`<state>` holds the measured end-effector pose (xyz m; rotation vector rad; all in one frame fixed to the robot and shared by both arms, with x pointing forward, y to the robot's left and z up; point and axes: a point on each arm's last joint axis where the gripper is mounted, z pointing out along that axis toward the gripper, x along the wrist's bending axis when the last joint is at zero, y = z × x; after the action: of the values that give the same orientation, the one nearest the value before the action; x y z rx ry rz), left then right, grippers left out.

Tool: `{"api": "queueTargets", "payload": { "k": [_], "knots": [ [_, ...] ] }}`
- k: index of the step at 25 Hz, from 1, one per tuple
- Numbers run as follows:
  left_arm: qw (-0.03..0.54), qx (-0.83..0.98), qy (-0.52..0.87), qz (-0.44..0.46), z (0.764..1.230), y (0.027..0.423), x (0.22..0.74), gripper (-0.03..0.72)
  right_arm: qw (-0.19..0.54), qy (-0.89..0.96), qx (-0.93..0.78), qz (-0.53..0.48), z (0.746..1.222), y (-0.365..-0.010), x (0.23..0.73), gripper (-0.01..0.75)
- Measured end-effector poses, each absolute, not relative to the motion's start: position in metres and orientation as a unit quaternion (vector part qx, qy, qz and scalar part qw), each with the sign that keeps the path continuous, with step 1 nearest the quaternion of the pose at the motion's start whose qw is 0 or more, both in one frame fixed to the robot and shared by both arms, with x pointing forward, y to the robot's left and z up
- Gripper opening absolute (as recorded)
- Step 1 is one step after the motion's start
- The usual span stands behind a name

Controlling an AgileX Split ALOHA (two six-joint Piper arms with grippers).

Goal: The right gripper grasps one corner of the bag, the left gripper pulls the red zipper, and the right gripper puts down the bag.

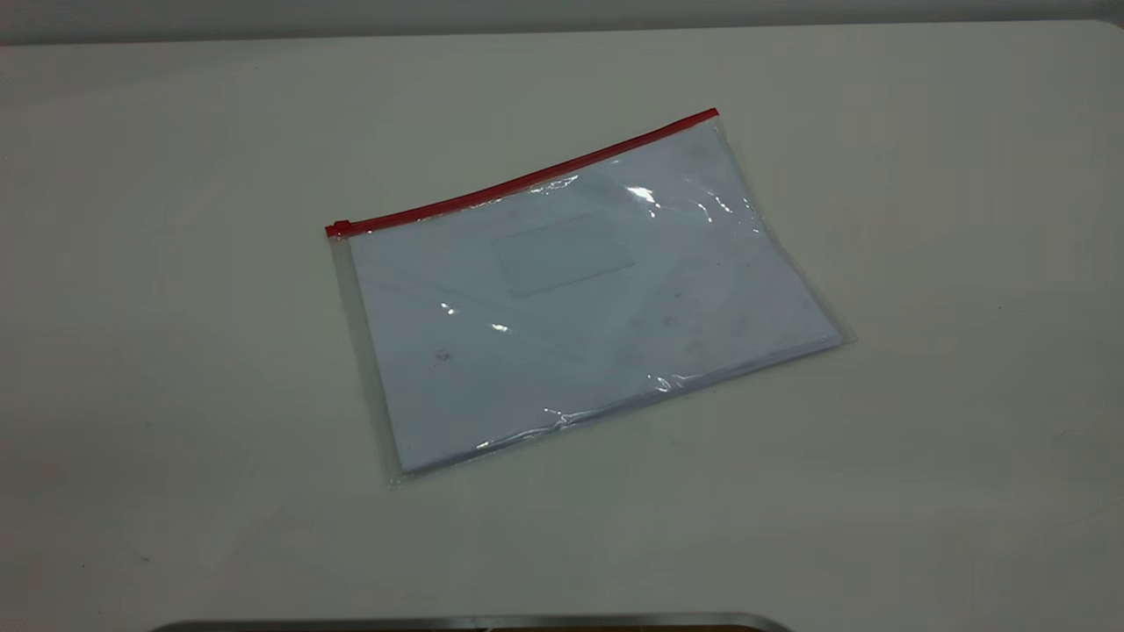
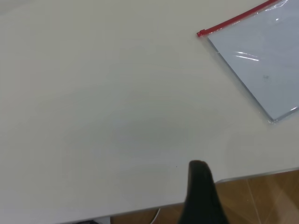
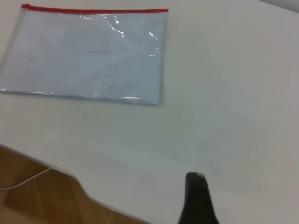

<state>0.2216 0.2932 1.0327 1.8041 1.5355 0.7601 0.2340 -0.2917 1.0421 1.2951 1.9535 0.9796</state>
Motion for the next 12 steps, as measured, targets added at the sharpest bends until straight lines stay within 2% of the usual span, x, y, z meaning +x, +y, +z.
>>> {"api": "queueTargets", "payload": {
  "k": [12],
  "knots": [
    [0.321, 0.687, 0.585, 0.289, 1.0327, 0.2932, 0.2216, 0.59, 0.349, 0.66, 0.578, 0.33, 1.0421, -0.2906, 0.2337, 0.571]
  ]
}}
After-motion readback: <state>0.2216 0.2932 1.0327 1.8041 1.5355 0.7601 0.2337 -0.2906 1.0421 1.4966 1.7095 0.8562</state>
